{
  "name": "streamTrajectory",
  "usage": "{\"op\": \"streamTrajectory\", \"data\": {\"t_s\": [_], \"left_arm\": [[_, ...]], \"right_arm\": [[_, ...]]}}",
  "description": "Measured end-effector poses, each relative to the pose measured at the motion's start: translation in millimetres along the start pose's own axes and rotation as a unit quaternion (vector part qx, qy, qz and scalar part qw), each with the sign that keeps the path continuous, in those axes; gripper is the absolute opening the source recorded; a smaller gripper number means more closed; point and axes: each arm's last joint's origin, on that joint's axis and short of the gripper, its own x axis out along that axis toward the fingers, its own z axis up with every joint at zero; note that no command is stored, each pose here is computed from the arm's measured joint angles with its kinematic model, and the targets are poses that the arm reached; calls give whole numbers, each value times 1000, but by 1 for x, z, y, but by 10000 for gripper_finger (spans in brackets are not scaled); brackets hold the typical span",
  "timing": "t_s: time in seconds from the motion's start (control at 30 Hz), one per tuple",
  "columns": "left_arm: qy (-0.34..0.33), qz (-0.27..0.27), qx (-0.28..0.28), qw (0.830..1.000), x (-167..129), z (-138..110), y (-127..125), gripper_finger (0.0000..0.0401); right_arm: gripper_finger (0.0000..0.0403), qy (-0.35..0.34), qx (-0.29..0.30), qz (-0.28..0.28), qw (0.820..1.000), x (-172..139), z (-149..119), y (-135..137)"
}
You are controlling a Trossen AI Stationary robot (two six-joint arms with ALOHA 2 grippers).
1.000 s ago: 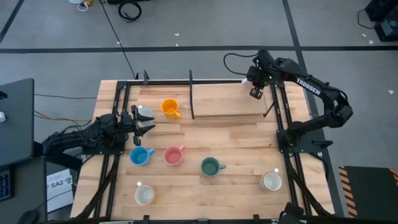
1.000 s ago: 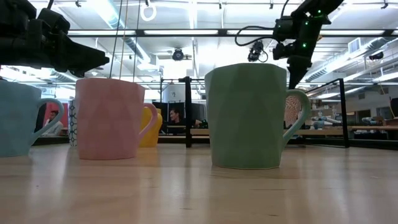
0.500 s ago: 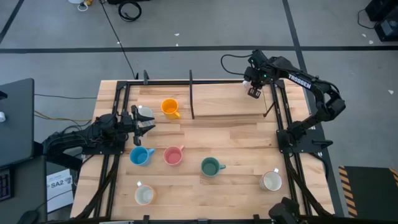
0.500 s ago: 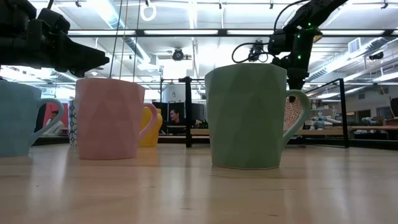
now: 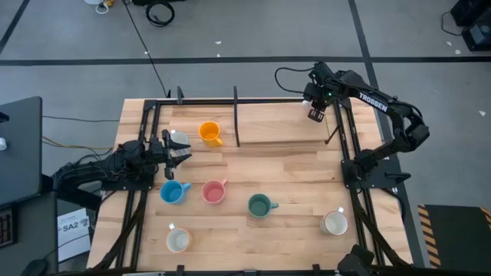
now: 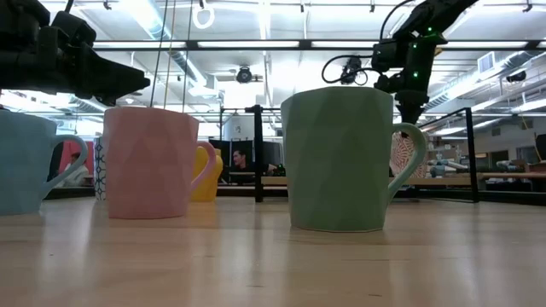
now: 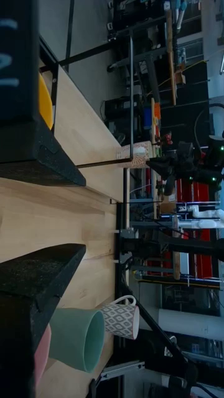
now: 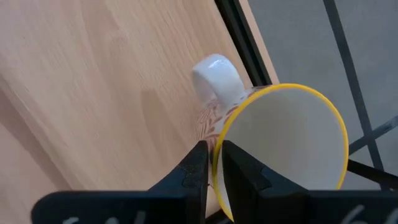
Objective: Place coffee mugs
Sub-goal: Put the orange and white patterned mug on the shelf
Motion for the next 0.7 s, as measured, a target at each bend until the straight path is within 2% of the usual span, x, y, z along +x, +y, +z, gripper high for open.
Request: {"op": "streamTrajectory", "data": {"t_s": [0.33,0.7], "left_arm": [[0,0,0,1000,0,0,0,167],[0,0,0,1000,0,0,0,167]], "right_arm": [[63,-12,0,1,1000,0,2,0],[146,-19,-1,0,1000,-1,3,0]]}}
